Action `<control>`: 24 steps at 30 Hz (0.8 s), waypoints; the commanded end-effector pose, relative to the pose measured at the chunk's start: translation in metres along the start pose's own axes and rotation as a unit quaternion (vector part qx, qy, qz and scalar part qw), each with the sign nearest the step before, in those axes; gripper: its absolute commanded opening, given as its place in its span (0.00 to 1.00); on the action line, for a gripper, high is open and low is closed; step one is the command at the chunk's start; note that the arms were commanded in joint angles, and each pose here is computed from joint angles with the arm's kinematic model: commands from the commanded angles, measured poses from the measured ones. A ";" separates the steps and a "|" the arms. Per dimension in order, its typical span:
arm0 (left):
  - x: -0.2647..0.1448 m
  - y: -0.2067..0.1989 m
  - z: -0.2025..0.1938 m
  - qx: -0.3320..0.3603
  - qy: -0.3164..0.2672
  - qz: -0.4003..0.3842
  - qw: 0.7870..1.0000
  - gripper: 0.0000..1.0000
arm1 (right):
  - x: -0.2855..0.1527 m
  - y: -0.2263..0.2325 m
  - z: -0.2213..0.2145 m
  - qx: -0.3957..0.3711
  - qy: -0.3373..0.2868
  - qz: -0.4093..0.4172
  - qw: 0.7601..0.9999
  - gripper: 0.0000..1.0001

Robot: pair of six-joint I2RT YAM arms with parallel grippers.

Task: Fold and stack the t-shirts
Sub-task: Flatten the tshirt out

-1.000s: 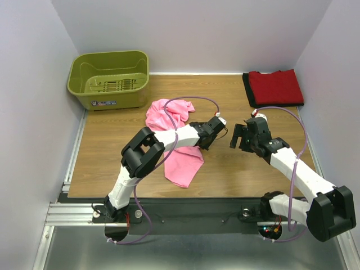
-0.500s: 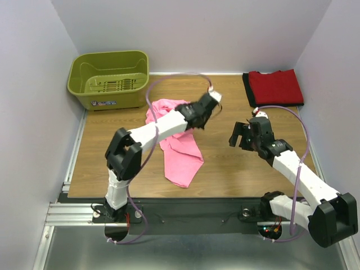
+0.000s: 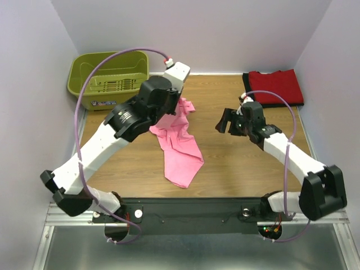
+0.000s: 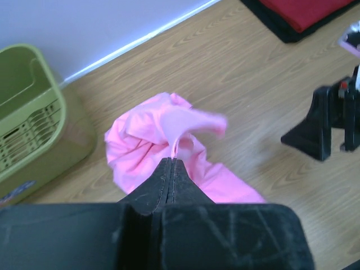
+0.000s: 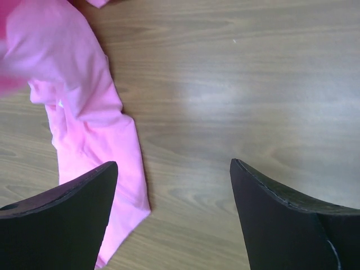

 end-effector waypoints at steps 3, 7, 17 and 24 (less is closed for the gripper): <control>-0.024 0.011 -0.026 -0.010 0.030 0.038 0.999 0.00 | 0.038 0.028 0.024 -0.028 0.014 0.086 0.996 0.83; -0.037 0.012 -0.041 -0.034 0.036 0.044 0.998 0.00 | 0.065 0.036 0.028 -0.019 0.043 0.115 0.992 0.79; -0.075 0.021 -0.061 -0.099 0.022 0.067 0.993 0.00 | 0.150 0.049 0.042 -0.036 0.062 0.115 0.991 0.71; -0.109 0.044 -0.047 -0.128 -0.027 0.110 0.985 0.00 | 0.211 0.051 0.045 -0.010 0.063 0.108 0.992 0.66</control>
Point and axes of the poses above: each gripper's point midway between its finger pads, its own x axis out along the fingers, its own y axis along the line the jaws close on, z = x × y, the point moved 10 cm from there along -x, back along the fingers, and after that the axes turned 14 degrees about x, right-handed, at the moved point
